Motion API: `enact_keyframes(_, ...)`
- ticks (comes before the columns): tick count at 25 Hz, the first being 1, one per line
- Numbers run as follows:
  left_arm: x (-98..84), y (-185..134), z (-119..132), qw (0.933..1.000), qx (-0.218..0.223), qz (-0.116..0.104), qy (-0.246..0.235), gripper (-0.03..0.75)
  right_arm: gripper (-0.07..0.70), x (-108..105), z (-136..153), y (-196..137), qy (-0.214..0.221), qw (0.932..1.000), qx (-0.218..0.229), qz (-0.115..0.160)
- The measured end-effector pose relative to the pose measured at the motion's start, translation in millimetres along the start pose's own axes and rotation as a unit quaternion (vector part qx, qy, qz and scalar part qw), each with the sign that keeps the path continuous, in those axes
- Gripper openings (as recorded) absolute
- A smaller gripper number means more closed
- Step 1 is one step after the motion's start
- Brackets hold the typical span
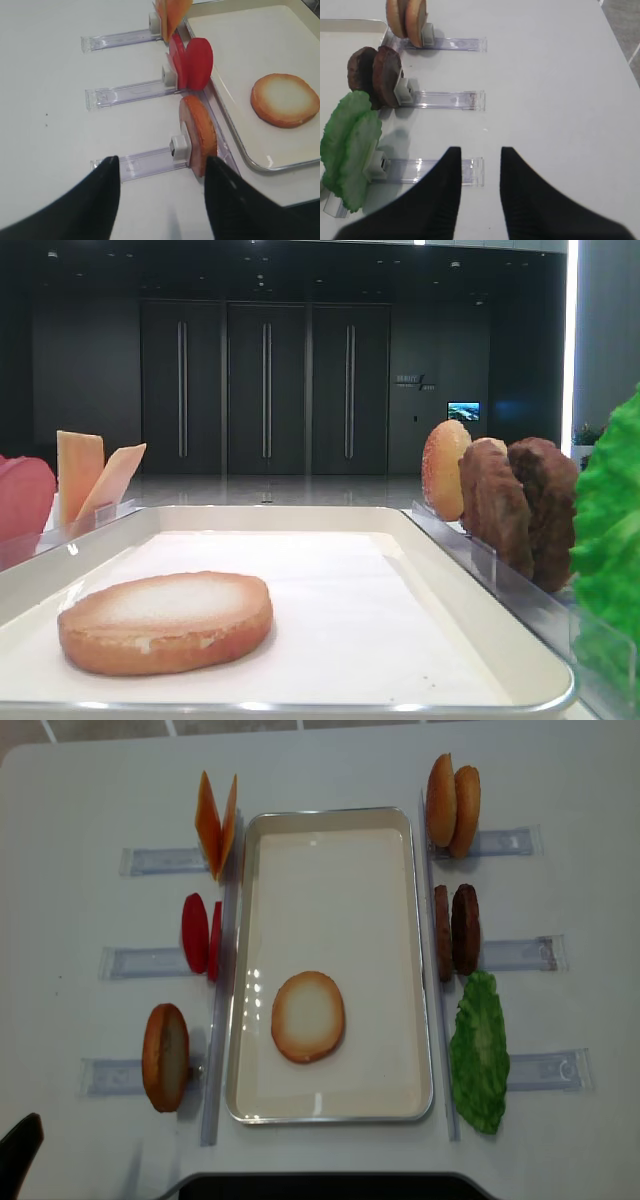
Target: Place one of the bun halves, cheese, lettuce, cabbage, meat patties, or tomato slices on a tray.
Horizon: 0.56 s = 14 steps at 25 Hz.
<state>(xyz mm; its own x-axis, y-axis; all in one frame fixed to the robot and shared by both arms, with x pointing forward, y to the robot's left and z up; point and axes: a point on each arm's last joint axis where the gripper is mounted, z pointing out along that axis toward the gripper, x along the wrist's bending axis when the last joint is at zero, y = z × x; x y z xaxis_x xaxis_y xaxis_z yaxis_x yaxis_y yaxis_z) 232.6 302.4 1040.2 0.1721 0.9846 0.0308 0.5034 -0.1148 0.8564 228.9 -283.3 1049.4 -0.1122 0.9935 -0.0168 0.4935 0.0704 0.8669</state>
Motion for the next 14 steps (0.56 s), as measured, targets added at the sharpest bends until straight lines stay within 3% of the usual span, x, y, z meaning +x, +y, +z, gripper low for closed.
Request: enact_keyframes(14, 0.0, 0.0, 0.0, 1.0000, 0.000, 0.000, 0.000, 0.411, 0.190, 0.0, 0.0, 0.0, 0.000, 1.0000, 0.000, 0.000)
